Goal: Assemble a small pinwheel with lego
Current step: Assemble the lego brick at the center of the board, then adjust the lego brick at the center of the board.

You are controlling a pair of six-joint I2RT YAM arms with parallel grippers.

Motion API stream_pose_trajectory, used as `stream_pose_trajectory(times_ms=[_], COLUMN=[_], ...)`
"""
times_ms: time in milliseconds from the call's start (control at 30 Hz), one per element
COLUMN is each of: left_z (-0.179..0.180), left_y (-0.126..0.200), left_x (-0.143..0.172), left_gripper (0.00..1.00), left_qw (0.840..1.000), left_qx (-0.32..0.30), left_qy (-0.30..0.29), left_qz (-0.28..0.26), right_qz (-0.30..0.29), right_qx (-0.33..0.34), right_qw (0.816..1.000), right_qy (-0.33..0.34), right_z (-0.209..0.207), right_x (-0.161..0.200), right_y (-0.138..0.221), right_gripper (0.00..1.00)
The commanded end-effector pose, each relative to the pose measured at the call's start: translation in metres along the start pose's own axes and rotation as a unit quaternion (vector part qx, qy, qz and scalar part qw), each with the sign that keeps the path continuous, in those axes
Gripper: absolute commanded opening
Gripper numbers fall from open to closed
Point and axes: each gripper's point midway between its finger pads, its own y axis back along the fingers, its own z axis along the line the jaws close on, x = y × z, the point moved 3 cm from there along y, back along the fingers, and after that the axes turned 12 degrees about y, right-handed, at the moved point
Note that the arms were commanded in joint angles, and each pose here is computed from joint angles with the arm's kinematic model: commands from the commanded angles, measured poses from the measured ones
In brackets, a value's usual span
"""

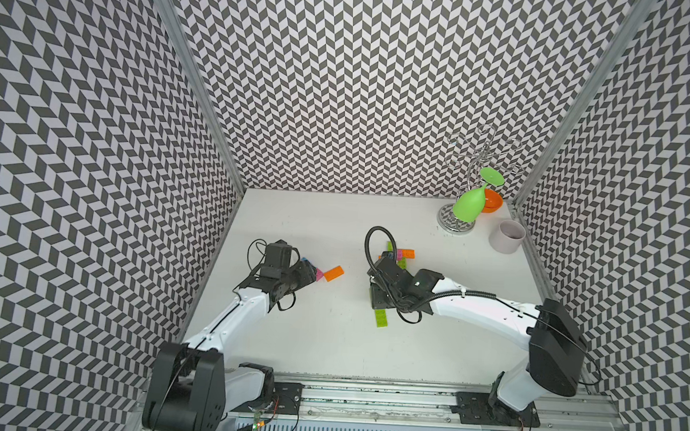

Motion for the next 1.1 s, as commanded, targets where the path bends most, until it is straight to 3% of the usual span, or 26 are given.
stream_pose_trajectory(times_ms=[0,300,500,1067], left_z=[-0.027,-0.052,-0.053,-0.039], left_y=[-0.015,-0.086,-0.109,-0.089], left_x=[-0.005,-0.009,-0.002,0.071], left_gripper=[0.60,0.64,0.67,0.66], left_qw=[0.998,0.986,0.982,0.979], left_qx=[-0.014,-0.078,-0.087,-0.096], left_qy=[-0.059,-0.138,-0.149,-0.117], left_qz=[0.003,0.056,0.082,0.139], right_qz=[-0.066,-0.117,-0.131,-0.124], right_qx=[-0.013,-0.026,-0.027,-0.020], right_qw=[0.998,0.992,0.990,0.991], right_qy=[-0.003,-0.030,-0.043,-0.051], right_z=[-0.006,-0.046,-0.059,-0.067], right_x=[-0.028,-0.024,-0.019,-0.012], right_y=[0.031,0.062,0.070,0.062], right_gripper=[0.61,0.60,0.60,0.59])
